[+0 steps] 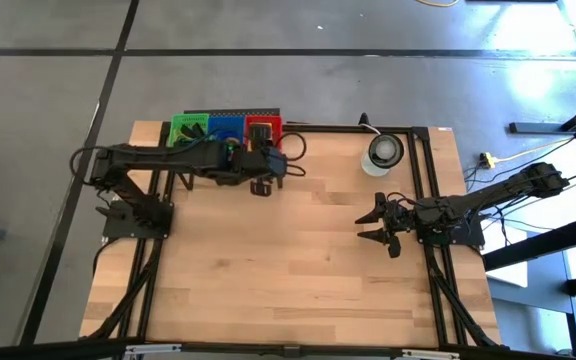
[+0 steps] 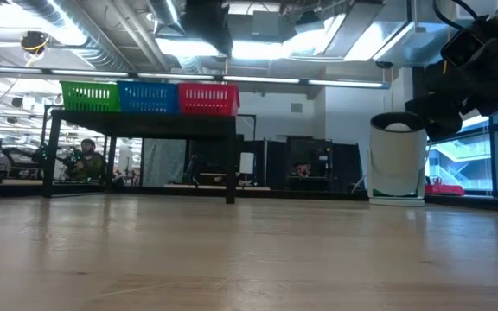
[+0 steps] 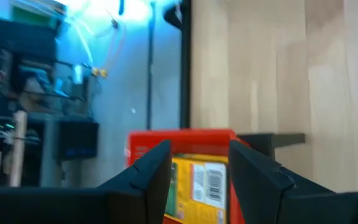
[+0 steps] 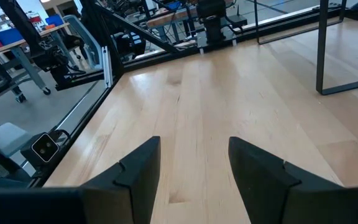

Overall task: Pick & Place Office Desk Supplies
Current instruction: Return to Home Position

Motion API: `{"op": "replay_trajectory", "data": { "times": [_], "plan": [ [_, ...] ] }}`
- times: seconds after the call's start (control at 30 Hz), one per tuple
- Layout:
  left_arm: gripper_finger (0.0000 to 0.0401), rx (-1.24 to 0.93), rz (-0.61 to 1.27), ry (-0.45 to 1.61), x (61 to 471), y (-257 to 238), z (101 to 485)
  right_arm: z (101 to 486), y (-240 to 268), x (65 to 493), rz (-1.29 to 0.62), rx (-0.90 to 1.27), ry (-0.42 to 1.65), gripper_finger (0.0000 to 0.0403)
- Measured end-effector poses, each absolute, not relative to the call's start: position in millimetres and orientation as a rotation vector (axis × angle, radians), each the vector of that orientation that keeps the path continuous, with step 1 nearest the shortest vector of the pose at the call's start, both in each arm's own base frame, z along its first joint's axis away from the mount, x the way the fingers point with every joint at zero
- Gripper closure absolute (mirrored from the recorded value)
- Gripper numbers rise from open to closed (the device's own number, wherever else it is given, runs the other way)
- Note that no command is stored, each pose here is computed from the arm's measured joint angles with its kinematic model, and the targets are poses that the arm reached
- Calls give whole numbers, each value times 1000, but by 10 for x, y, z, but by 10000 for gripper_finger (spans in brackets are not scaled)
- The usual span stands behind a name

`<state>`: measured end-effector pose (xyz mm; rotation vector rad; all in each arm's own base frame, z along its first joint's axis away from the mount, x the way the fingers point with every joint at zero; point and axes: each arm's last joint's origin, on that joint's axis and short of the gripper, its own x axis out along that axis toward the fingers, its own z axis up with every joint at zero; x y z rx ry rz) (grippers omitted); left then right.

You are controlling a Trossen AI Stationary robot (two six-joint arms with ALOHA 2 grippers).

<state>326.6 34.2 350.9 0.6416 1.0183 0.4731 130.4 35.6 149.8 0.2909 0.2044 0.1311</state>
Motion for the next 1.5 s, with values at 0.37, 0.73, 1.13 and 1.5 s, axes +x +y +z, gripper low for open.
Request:
{"op": "replay_trajectory", "data": {
  "times": [0.37,0.73,1.13,1.5],
  "plan": [
    [251,692,452,892,3276,-127,3745,1498,356,1304,132,291,204,211],
    [255,526,433,883,3136,-390,3717,1498,356,1304,131,291,205,211],
    [255,151,414,810,2188,-377,3974,1491,355,1303,130,289,212,211],
    [255,12,204,398,1535,-336,3555,1490,355,1303,130,289,213,211]
  ]
}}
